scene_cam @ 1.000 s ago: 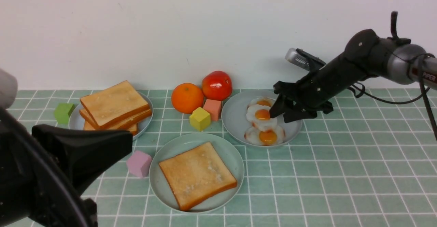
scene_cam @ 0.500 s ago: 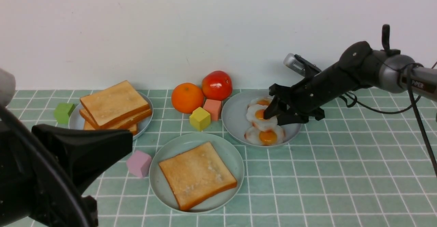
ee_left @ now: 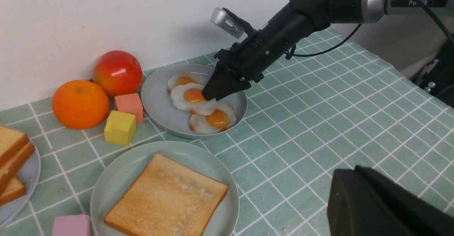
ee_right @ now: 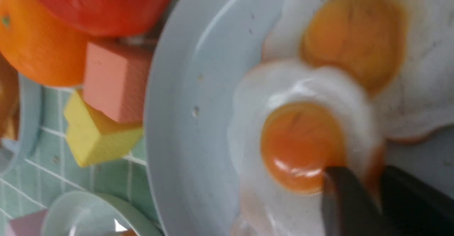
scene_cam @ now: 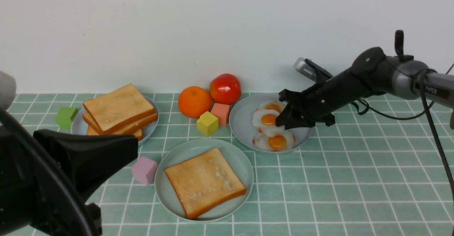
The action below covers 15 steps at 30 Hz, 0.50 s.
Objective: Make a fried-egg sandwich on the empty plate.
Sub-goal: Use the right arm to grab a fried egg, then use the right arm to place the fried egg on the slice of bread in the middle
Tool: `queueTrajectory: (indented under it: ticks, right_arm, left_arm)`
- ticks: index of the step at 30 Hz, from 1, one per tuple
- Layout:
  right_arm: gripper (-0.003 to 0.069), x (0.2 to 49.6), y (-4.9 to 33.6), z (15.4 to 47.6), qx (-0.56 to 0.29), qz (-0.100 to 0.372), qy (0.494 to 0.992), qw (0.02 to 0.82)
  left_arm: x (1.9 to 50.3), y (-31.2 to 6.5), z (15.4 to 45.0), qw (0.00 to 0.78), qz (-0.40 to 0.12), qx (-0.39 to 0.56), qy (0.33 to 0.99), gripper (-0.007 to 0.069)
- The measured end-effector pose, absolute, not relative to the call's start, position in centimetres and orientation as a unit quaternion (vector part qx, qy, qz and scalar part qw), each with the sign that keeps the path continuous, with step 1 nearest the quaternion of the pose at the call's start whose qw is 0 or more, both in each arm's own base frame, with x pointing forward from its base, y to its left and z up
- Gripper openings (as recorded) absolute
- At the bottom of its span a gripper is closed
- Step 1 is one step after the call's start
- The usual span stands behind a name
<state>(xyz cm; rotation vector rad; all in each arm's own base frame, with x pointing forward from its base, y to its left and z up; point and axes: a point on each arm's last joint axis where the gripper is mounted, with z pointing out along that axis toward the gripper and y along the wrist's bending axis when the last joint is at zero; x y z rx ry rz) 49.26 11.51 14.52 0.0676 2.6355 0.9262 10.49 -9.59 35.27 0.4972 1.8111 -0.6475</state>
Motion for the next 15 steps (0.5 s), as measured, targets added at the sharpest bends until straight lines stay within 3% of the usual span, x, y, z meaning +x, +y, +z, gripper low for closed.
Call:
queueTrajectory:
  ticks: [8,15]
  right_arm:
    - [0.0069,49.0,11.6,16.8,-0.007,0.329,0.924,0.194]
    - [0.0069,45.2,12.5,26.4,-0.108,0.352,0.906,0.211]
  left_arm:
    - [10.4,-9.5,35.0,0.534,-0.266,0.212,0.774,-0.0013]
    - [10.5,-8.8,33.9,0.509,-0.193,0.242,0.803,-0.0013]
